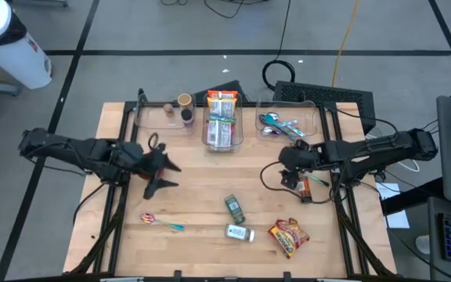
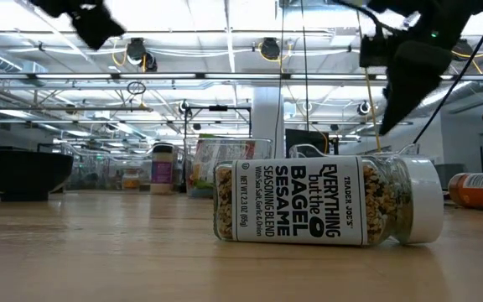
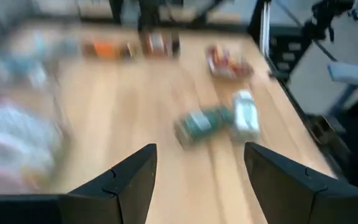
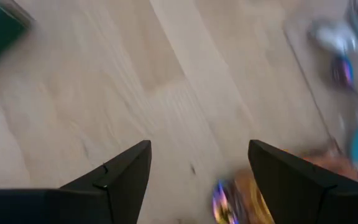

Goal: Pick & Place Food Item
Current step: Put the green seasoning bottle into the left transparent bin

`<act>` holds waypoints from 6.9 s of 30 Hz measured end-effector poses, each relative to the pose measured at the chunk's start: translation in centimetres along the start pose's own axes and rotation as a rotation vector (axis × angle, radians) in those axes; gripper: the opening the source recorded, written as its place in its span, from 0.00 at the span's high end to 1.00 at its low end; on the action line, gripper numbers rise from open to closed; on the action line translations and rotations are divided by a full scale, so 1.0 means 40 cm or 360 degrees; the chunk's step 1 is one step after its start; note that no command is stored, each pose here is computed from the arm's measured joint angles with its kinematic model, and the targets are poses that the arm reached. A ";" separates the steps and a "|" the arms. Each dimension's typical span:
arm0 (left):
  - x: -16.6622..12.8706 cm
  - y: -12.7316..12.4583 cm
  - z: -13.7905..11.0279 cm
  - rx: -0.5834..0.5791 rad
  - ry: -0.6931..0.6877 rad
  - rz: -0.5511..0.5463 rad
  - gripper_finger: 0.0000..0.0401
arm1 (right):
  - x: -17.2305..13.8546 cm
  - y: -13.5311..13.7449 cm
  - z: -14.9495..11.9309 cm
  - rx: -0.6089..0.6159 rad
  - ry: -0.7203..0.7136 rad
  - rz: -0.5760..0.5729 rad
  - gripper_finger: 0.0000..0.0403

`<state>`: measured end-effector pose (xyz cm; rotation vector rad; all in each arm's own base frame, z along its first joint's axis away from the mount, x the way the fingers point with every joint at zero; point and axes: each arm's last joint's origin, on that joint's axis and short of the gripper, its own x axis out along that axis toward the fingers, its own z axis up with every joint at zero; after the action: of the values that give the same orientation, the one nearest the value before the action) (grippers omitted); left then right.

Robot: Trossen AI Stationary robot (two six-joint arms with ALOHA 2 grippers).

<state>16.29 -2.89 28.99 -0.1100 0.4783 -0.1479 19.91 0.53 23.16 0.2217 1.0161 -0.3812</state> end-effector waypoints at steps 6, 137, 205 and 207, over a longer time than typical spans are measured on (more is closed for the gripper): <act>0.026 -0.044 -0.057 -0.0288 0.0352 0.0064 0.38 | -0.002 0.022 0.050 -0.0096 -0.0318 0.0114 0.35; 0.412 0.040 -0.040 0.0431 -0.0101 -0.0005 0.25 | 0.235 0.388 0.178 -0.0400 -0.0775 0.0008 0.53; 0.122 -0.005 0.144 0.0632 -0.0898 -0.0010 0.49 | 0.123 0.226 -0.012 -0.0195 -0.1941 0.0423 0.44; 0.137 -0.004 0.145 0.0622 -0.0911 -0.0008 0.49 | 0.141 0.217 0.009 -0.0180 -0.1931 0.0485 0.44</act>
<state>23.79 -3.55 31.68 0.2272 -0.1269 -0.2035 26.39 7.16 18.53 0.0123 -0.1958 -0.1193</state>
